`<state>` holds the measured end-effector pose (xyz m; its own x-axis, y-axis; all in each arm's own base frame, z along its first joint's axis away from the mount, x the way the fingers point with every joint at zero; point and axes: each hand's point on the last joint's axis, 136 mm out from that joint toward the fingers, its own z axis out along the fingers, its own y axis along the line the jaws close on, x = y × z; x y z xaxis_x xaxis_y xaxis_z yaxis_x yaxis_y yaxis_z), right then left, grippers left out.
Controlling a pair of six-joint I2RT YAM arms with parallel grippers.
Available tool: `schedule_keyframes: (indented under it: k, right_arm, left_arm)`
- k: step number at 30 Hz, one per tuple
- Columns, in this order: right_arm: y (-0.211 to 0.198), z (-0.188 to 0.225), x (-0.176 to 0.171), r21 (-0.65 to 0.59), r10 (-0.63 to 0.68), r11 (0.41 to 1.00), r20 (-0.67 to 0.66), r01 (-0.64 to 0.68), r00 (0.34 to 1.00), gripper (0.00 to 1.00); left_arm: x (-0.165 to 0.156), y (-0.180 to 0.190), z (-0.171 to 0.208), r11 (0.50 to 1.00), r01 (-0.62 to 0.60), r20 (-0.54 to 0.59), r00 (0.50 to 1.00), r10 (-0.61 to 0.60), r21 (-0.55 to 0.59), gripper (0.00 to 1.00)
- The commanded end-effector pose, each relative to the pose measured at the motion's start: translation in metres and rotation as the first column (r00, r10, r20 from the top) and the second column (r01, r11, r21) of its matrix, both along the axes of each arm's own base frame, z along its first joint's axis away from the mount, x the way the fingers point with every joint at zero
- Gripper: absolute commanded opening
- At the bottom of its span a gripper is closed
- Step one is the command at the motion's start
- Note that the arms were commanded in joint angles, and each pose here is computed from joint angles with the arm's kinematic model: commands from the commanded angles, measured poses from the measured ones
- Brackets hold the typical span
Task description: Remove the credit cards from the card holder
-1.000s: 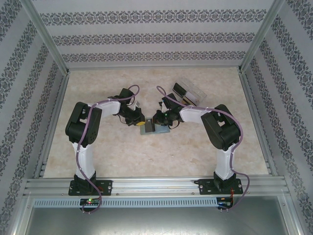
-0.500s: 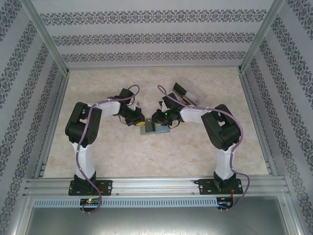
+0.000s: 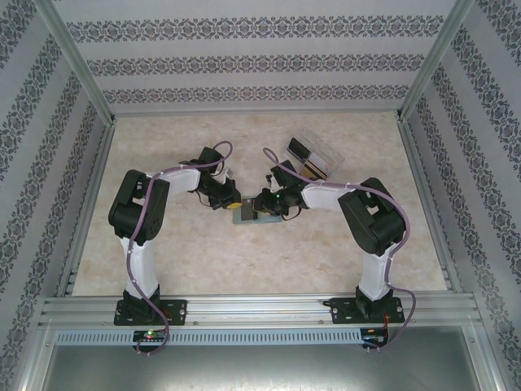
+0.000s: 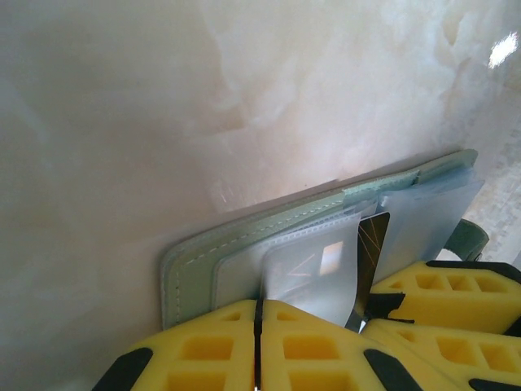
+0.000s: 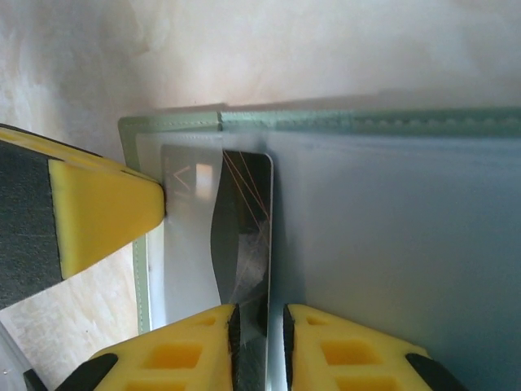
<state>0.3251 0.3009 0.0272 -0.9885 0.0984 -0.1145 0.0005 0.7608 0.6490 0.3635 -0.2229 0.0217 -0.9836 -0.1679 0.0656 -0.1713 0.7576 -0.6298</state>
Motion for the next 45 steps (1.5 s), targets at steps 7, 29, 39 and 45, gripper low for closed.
schedule_keyframes:
  k: [7, 29, 39, 45]
  right_arm:
    - [0.017, 0.003, -0.002, 0.063, 0.002, 0.998, -0.03, 0.0, 1.0, 0.23]
    - [-0.023, 0.017, 0.0, -0.055, -0.101, 0.993, 0.067, 0.105, 0.993, 0.0]
    - [-0.039, 0.082, -0.003, -0.079, 0.01, 0.997, 0.3, 0.014, 0.954, 0.0]
    - [-0.081, 0.135, 0.015, -0.292, 0.085, 0.954, 0.484, 0.069, 0.871, 0.0]
  left_arm:
    - [-0.015, 0.018, -0.033, 0.993, 0.0, -0.045, 0.999, 0.005, 0.115, 0.08]
    - [0.0, 0.011, -0.005, 0.997, 0.022, 0.014, 1.0, -0.023, 0.072, 0.32]
    - [0.024, 0.002, 0.059, 0.999, -0.018, 0.157, 0.987, 0.023, -0.028, 0.56]
    - [0.027, 0.049, 0.093, 0.989, -0.123, 0.28, 0.955, 0.096, 0.082, 0.8]
